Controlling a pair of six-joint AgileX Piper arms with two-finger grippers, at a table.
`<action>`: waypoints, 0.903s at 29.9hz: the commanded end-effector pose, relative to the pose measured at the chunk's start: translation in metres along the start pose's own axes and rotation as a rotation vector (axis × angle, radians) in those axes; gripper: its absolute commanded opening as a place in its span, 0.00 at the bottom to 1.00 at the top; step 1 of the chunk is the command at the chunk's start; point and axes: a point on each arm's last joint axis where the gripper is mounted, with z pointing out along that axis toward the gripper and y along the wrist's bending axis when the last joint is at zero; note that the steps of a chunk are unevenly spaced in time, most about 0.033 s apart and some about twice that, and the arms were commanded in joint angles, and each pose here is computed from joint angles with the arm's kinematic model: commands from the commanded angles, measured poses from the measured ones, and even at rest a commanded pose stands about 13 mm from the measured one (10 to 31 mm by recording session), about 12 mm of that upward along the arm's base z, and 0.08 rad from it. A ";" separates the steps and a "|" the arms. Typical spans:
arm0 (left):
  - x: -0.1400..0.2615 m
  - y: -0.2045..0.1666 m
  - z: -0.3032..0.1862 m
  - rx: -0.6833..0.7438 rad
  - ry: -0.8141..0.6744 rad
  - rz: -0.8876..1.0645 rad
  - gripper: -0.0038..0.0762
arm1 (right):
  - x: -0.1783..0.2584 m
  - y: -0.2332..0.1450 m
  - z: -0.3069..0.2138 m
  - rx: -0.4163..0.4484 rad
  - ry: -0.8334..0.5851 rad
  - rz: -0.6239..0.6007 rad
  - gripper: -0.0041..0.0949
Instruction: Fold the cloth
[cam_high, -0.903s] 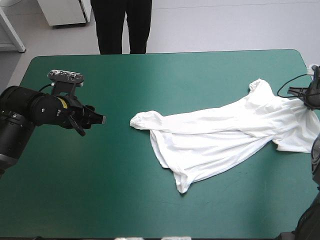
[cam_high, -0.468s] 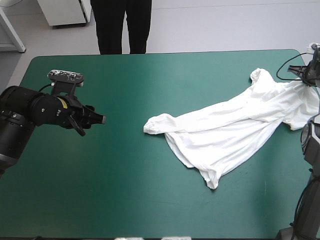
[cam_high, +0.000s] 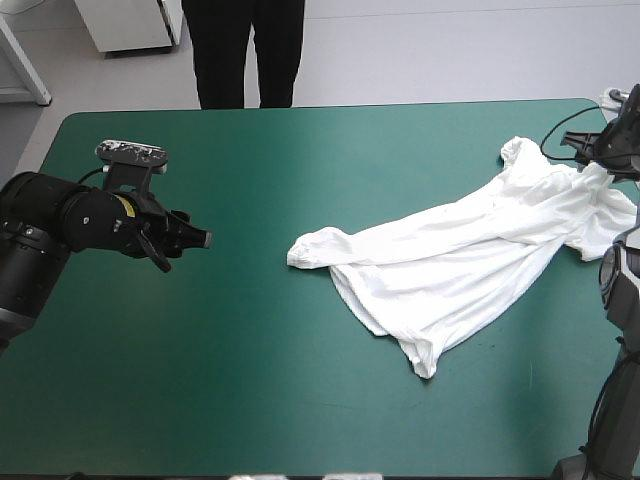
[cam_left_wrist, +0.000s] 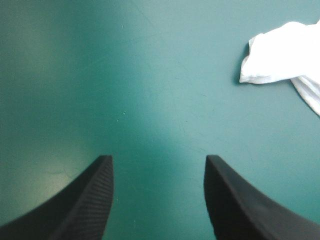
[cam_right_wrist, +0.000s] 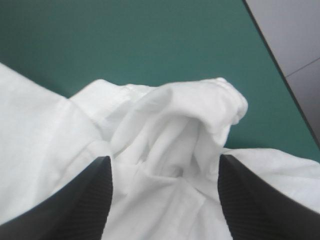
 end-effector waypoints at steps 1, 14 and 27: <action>0.000 0.001 -0.016 0.003 -0.046 -0.010 0.54 | -0.006 0.014 -0.104 -0.050 -0.205 -0.022 0.61; 0.004 0.002 -0.018 -0.005 -0.017 0.020 0.54 | 0.112 0.076 -0.204 -0.122 -0.146 -0.274 0.60; 0.004 0.002 -0.018 0.002 -0.016 0.091 0.55 | 0.250 0.050 -0.219 -0.228 0.055 -0.297 0.60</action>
